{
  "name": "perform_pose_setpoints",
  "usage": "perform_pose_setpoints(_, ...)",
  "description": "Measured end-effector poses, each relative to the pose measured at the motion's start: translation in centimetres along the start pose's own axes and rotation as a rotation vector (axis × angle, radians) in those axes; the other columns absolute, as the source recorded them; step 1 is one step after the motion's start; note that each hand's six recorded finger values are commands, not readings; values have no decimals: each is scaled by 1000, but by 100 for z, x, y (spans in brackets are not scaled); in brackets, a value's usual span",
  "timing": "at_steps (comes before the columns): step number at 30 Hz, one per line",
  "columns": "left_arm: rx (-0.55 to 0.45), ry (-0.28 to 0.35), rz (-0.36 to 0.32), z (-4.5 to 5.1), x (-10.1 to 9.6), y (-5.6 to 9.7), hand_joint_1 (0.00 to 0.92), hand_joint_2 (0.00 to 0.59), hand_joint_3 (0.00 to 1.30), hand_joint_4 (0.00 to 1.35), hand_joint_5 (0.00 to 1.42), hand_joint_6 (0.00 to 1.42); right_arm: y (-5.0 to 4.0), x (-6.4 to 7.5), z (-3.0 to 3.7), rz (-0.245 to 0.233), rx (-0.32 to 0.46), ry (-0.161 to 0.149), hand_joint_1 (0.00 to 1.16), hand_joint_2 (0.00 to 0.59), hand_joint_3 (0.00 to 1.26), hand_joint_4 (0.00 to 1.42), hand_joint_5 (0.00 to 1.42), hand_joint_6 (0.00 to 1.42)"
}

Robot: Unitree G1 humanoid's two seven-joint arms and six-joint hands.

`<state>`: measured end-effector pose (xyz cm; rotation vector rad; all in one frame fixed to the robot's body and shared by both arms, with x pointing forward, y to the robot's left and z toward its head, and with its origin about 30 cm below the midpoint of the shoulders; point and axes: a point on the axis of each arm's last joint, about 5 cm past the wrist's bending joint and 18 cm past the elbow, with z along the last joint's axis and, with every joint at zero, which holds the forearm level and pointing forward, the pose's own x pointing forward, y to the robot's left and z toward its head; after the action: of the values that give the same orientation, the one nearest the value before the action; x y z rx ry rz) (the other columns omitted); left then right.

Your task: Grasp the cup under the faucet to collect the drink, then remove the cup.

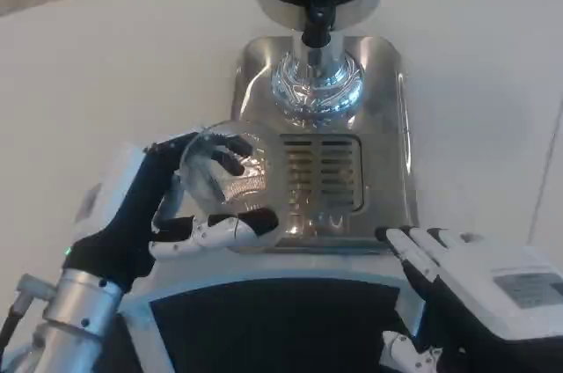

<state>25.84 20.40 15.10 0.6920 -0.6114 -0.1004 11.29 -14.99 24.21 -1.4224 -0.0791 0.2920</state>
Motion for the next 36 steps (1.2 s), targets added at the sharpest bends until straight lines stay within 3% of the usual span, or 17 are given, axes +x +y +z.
perform_pose_setpoints(10,-11,9,-19,-46,325,-237,564,43,1022,1219,1424,1424,5,-19,-21,26,4,23,144,560,0,0,0,0)
perform_pose_setpoints(23,7,57,-4,-83,622,-373,568,44,1027,1208,1424,1417,16,-24,-29,50,15,31,144,560,0,0,0,0)
perform_pose_setpoints(27,28,54,1,-69,684,-401,552,9,850,956,1188,1312,18,-25,-30,53,16,32,143,558,0,0,0,0)
perform_pose_setpoints(29,51,46,1,-61,708,-421,508,16,718,768,1035,1222,19,-24,-31,53,16,32,143,557,0,0,0,0)
perform_pose_setpoints(32,85,34,6,-48,732,-445,440,45,591,612,915,1147,20,-21,-33,55,20,33,142,556,0,0,0,0)
perform_pose_setpoints(33,105,28,7,-38,754,-450,404,47,513,518,835,1069,21,-20,-34,55,23,35,142,556,0,0,0,0)
perform_pose_setpoints(34,117,27,9,-28,777,-453,363,43,395,398,693,902,21,-20,-36,56,26,36,142,556,0,0,0,0)
perform_pose_setpoints(36,123,29,15,-28,779,-461,320,35,270,271,534,709,22,-18,-37,56,27,37,142,555,0,0,0,0)
